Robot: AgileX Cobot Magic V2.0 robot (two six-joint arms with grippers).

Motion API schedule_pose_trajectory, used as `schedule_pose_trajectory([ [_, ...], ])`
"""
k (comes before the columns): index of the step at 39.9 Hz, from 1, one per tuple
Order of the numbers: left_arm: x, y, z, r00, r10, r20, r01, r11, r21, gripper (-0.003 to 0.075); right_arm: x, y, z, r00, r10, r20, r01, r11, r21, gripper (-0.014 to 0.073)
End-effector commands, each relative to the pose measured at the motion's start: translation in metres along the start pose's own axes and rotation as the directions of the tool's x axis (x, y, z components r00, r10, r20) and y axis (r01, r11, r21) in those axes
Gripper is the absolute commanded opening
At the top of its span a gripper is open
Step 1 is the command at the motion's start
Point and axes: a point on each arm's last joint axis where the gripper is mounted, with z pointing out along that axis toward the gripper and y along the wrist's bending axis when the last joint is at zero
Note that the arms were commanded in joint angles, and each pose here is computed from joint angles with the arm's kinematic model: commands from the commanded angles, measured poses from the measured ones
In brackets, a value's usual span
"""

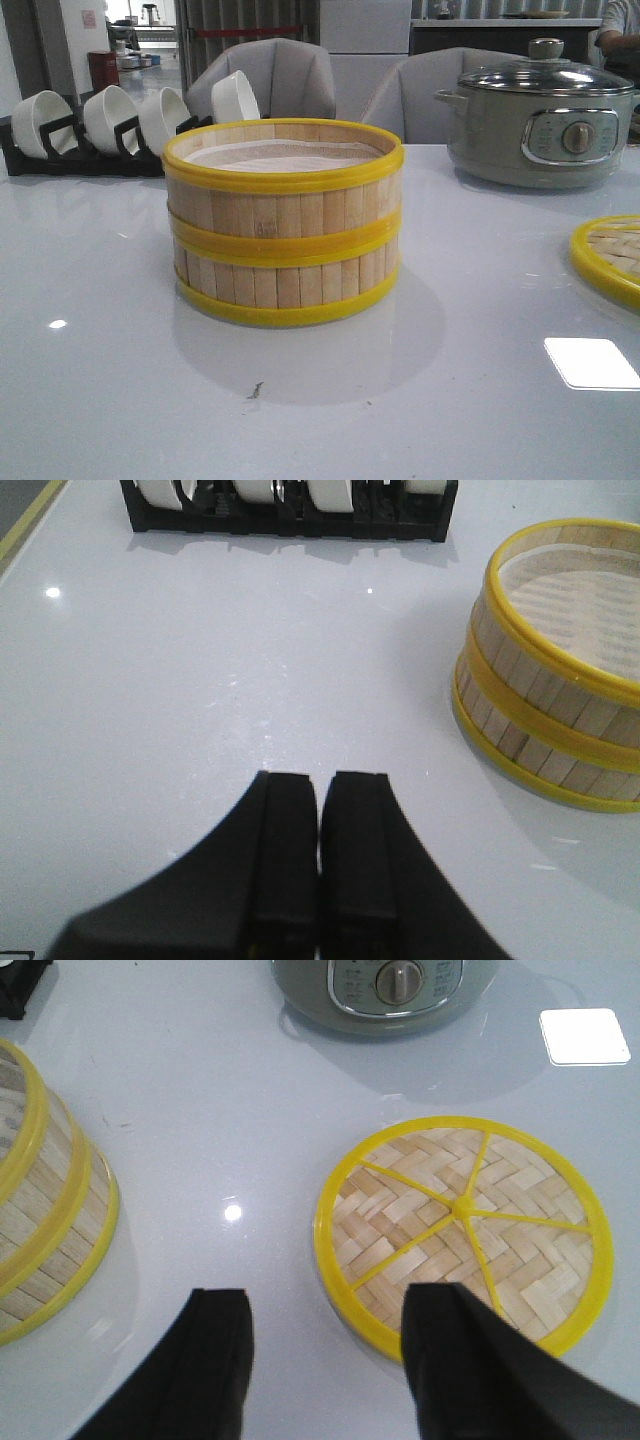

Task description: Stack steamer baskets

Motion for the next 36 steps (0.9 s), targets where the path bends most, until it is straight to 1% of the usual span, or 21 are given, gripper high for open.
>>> schedule_pose_trajectory([
  [1, -0.0088, -0.0025, -0.0022, 0.994, -0.01, 0.107, 0.008, 1.0, 0.027, 0.0085, -0.0164, 0.0014, -0.0079, 0.994, -0.006, 0.108, 0.007, 1.0, -0.005, 0.0445],
  [8, 0.0002, -0.002, 0.0023, 0.995, -0.009, 0.099, 0.006, 1.0, 0.028, 0.0085, -0.0164, 0.0014, -0.0079, 0.994, -0.006, 0.108, 0.007, 1.0, -0.005, 0.0445],
  [18, 0.0004, -0.0009, 0.0023, 0.995, 0.017, 0.097, -0.019, 1.0, 0.013, 0.0085, -0.0163, 0.0014, -0.0079, 0.994, -0.006, 0.107, 0.007, 1.0, -0.005, 0.0445],
  [36, 0.0002, -0.0009, 0.0023, 0.995, 0.017, 0.098, -0.019, 1.0, 0.014, 0.0085, -0.0152, 0.0014, -0.0078, 0.995, -0.006, 0.095, 0.006, 1.0, -0.004, 0.0443],
])
